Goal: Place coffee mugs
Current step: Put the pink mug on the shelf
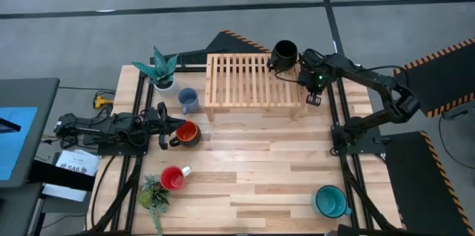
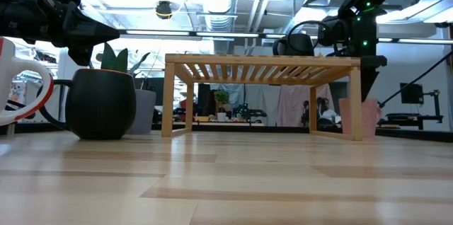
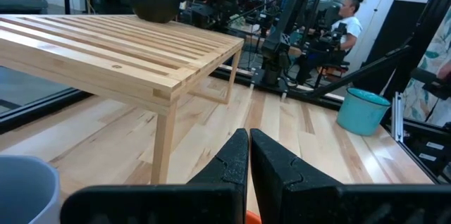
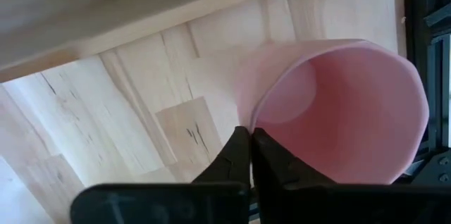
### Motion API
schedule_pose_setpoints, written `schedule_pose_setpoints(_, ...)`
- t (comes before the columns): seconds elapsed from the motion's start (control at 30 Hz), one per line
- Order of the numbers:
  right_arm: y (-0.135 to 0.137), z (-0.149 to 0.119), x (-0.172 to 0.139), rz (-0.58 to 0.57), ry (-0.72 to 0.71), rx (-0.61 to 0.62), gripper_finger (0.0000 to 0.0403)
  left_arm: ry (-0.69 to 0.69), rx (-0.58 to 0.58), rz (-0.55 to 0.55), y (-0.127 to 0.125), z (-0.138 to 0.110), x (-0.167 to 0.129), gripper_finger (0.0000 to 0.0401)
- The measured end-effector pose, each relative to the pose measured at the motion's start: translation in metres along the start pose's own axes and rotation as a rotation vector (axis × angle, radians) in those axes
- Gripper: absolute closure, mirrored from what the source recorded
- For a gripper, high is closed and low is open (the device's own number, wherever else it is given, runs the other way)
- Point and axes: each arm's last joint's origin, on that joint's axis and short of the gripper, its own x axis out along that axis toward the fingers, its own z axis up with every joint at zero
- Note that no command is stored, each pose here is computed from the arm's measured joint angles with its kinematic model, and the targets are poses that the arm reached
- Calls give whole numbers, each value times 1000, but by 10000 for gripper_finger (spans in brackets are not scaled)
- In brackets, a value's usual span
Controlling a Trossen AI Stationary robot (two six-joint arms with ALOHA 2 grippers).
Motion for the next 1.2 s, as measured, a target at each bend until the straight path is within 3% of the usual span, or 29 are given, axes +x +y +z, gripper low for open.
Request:
schedule_pose_setpoints(0.23, 3, -6, -13, 32, 23, 3, 383, 0, 0, 0, 0, 0, 0, 401)
schedule_pose_setpoints(0.77, 18, -18, -91, 32, 14, 16, 383, 0, 0, 0, 0, 0, 0, 401)
schedule_pose_setpoints(1.2, 40, -21, -181, -60, -209, -20, 383, 0, 0, 0, 0, 0, 0, 401)
